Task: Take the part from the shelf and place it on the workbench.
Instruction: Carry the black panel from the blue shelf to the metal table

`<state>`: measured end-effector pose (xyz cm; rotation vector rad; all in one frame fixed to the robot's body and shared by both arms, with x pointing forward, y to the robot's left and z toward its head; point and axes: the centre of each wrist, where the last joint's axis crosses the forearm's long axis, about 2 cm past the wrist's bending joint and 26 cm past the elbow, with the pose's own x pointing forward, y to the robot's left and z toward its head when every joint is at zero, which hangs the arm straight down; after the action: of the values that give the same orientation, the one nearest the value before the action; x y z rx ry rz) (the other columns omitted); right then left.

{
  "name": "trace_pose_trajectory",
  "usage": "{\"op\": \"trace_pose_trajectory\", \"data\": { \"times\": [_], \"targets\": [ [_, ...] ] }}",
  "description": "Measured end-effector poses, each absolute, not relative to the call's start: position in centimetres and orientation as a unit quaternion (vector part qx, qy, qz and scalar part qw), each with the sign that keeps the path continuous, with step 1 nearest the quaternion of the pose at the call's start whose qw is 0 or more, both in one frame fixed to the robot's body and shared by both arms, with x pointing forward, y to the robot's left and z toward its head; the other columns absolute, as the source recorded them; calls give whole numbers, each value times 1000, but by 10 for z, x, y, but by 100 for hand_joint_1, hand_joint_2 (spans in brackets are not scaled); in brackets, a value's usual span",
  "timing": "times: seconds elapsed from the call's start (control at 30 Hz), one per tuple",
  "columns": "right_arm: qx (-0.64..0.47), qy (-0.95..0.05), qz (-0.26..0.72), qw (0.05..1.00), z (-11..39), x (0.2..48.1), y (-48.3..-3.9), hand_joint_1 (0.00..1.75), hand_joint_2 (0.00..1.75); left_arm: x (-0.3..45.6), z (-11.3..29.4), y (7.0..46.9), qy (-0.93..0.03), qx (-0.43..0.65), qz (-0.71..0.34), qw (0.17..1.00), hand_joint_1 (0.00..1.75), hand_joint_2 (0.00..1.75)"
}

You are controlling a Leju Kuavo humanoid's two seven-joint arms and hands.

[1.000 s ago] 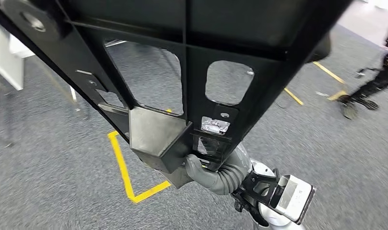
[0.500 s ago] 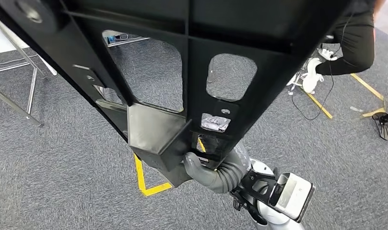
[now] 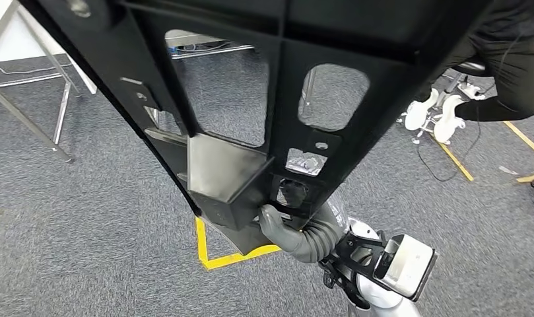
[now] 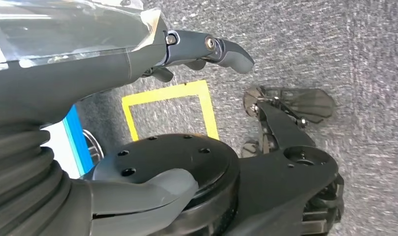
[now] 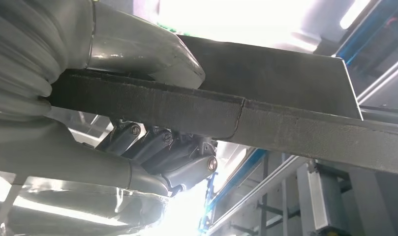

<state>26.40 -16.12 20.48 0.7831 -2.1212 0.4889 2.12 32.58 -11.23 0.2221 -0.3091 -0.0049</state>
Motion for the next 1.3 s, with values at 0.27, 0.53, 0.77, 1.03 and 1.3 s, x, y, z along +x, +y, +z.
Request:
{"op": "trace_pose_trajectory", "data": {
  "times": [0.27,0.53,0.77,1.03,1.3],
  "targets": [
    [309,-841,189,401,205,265,-162,175,175,21,-112,329,-156,113,-3,981,0,175],
    [307,-842,186,401,205,264,-162,175,175,21,-112,333,-158,116,-3,980,0,175],
    [303,-845,187,399,207,266,-162,175,175,19,-112,331,-159,115,-2,981,0,175],
    [298,-841,193,408,203,265,-163,175,175,14,-113,328,-156,109,-5,982,0,175],
    [299,-844,190,403,207,265,-161,175,175,22,-112,329,-164,108,-5,980,0,175]
  ]
}}
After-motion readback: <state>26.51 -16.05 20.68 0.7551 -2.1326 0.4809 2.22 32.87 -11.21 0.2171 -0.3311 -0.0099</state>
